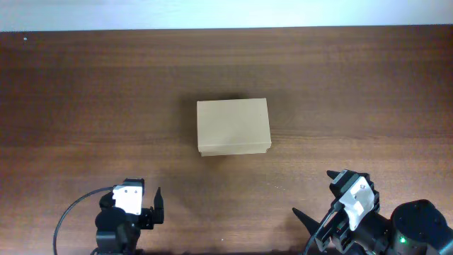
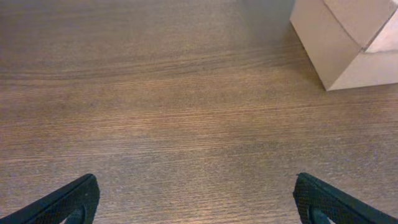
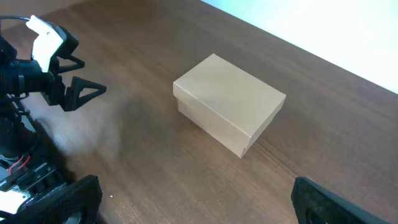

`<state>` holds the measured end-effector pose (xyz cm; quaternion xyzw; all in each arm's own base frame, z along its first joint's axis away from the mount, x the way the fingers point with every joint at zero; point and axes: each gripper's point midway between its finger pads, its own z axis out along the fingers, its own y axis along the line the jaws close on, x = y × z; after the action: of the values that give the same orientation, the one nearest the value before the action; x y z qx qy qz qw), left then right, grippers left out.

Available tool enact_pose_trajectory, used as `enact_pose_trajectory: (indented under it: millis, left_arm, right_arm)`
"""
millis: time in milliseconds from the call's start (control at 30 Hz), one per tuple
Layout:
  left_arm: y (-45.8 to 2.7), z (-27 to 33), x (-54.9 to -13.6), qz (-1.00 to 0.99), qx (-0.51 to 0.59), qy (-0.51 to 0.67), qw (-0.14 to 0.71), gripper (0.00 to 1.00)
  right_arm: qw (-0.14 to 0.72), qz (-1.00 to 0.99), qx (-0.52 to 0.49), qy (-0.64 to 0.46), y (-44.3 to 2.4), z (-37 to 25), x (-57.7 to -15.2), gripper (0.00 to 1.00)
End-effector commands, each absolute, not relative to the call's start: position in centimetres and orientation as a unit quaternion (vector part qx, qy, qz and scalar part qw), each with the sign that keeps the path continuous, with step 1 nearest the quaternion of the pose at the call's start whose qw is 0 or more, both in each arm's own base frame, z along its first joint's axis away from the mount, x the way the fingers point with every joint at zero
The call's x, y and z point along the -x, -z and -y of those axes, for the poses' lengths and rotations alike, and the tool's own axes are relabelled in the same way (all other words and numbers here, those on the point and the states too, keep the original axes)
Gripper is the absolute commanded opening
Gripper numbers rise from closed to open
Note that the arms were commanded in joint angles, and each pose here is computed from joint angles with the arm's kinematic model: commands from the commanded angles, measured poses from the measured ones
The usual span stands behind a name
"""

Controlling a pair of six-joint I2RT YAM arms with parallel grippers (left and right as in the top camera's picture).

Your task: Pack container

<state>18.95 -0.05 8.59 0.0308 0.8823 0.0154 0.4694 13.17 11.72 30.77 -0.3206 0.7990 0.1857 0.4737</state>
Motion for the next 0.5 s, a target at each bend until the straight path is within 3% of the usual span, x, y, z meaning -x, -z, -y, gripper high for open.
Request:
enact_pose_trajectory:
  millis: [0, 467]
  left_arm:
    - [-8.32, -0.21, -19.03, -0.88, -0.045, -0.03, 0.471, 0.99]
    - [-8.25, -0.18, -18.98, -0.881, -0.051, -0.033, 0.47, 0.99]
  right_arm:
    - [0.471, -0.801, 0.316, -0.191, -30.61, -11.81, -13.16, 0.99]
    - [0.471, -0.801, 0.316, -0.191, -30.61, -11.81, -13.16, 0.99]
